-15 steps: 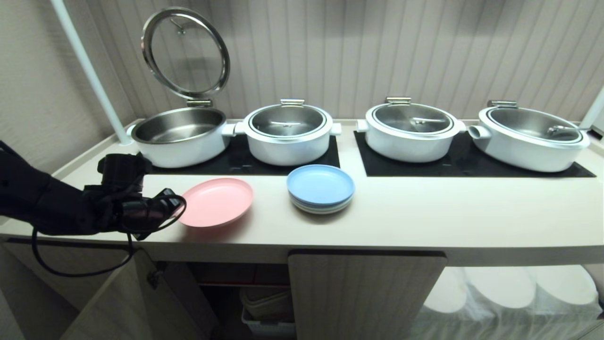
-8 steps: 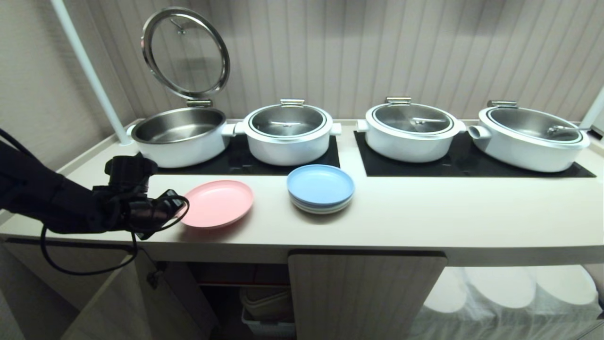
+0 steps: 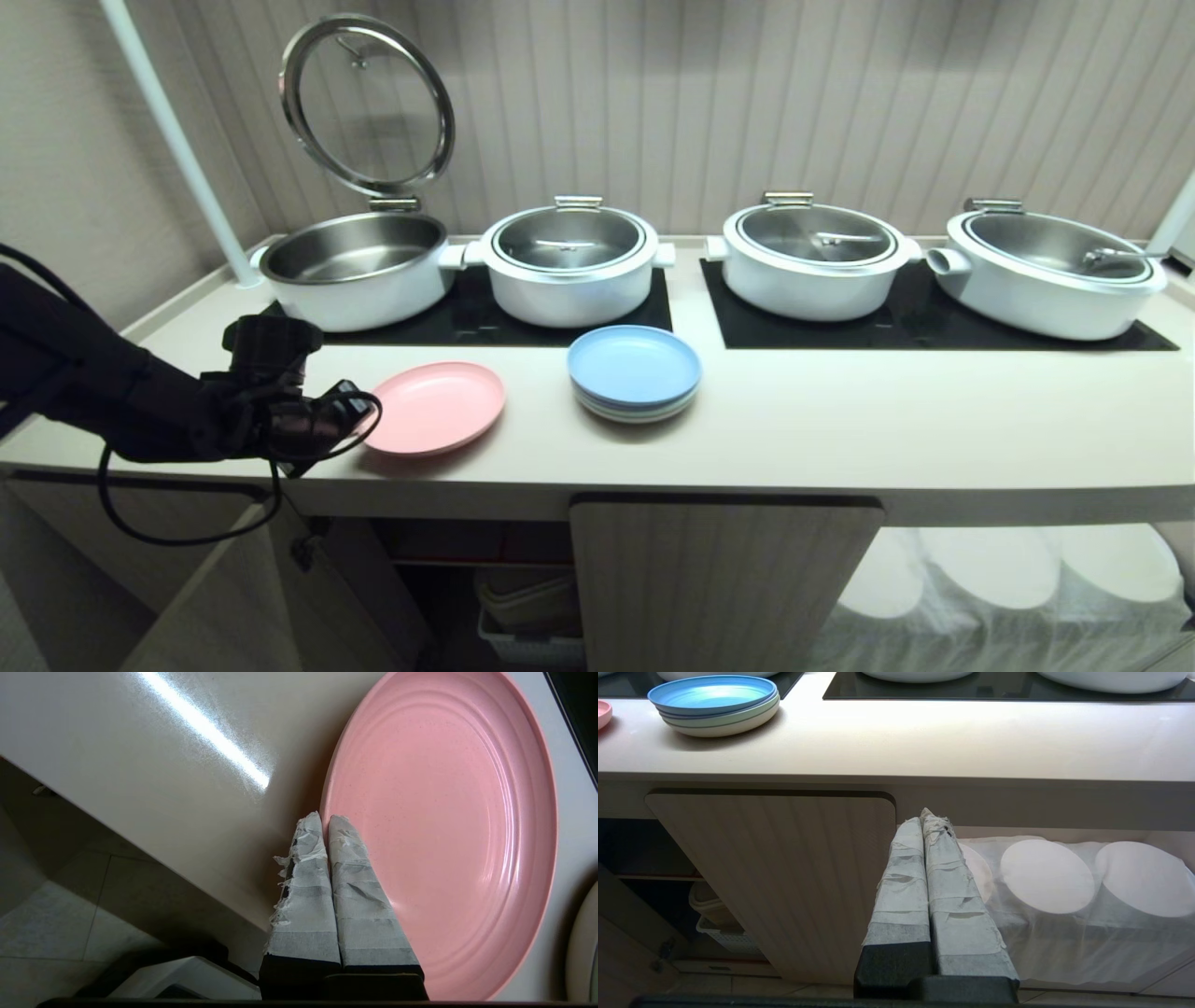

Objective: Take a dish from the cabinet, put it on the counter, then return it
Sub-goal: Place it on the table

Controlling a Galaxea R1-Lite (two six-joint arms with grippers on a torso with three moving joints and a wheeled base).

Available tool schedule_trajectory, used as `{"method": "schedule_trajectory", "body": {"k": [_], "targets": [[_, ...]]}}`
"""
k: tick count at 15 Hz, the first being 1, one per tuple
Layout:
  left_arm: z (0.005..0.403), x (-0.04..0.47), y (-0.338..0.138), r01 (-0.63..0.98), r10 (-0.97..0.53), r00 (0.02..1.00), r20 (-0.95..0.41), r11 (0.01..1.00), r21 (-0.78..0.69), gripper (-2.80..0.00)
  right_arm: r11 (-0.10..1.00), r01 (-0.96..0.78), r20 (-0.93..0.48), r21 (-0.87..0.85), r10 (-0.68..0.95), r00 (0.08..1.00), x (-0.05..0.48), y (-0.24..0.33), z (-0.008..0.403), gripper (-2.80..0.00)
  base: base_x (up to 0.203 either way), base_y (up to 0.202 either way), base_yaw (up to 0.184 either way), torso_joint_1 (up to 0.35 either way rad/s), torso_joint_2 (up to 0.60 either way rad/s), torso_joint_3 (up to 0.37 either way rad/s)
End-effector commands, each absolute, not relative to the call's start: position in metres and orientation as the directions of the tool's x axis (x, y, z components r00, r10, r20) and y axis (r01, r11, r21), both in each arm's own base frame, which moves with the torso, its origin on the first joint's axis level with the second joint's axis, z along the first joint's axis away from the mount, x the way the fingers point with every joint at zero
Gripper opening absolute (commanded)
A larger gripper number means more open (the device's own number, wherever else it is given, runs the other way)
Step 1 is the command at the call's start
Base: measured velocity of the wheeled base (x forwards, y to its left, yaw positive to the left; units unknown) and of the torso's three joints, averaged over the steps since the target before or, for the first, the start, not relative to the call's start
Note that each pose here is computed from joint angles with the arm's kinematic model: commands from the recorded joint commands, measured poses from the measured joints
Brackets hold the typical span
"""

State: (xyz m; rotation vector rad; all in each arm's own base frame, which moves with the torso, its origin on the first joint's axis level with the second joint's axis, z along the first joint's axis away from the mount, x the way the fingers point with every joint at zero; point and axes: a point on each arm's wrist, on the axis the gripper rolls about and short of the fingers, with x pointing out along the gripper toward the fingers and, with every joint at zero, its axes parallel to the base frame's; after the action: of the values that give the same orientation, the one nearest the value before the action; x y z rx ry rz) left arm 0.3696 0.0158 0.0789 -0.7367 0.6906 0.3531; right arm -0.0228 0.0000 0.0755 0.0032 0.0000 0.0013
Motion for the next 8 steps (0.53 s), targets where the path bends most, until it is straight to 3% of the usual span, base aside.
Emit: {"method": "schedule_trajectory", "body": {"k": [1,8], "targets": [[0.077,0.372,0.016,-0.522,0.060,0.728,-0.683,0.694,-0.496,-2.80,1.000,-0.002,0.000,0.005,0.002,1.000,-0.023,0.000,0.075,-2.80,0.000,0.000,0.000,0.000,0.00,0.000],[0.076,0.385,0.016,-0.516,0.073,0.745,-0.663,0.693,-0.504,-2.80,1.000,-0.002,0.000,0.003,0.002,1.000,-0.023,0.000,0.075,-2.80,0.000,0.000,0.000,0.000,0.00,0.000]]}}
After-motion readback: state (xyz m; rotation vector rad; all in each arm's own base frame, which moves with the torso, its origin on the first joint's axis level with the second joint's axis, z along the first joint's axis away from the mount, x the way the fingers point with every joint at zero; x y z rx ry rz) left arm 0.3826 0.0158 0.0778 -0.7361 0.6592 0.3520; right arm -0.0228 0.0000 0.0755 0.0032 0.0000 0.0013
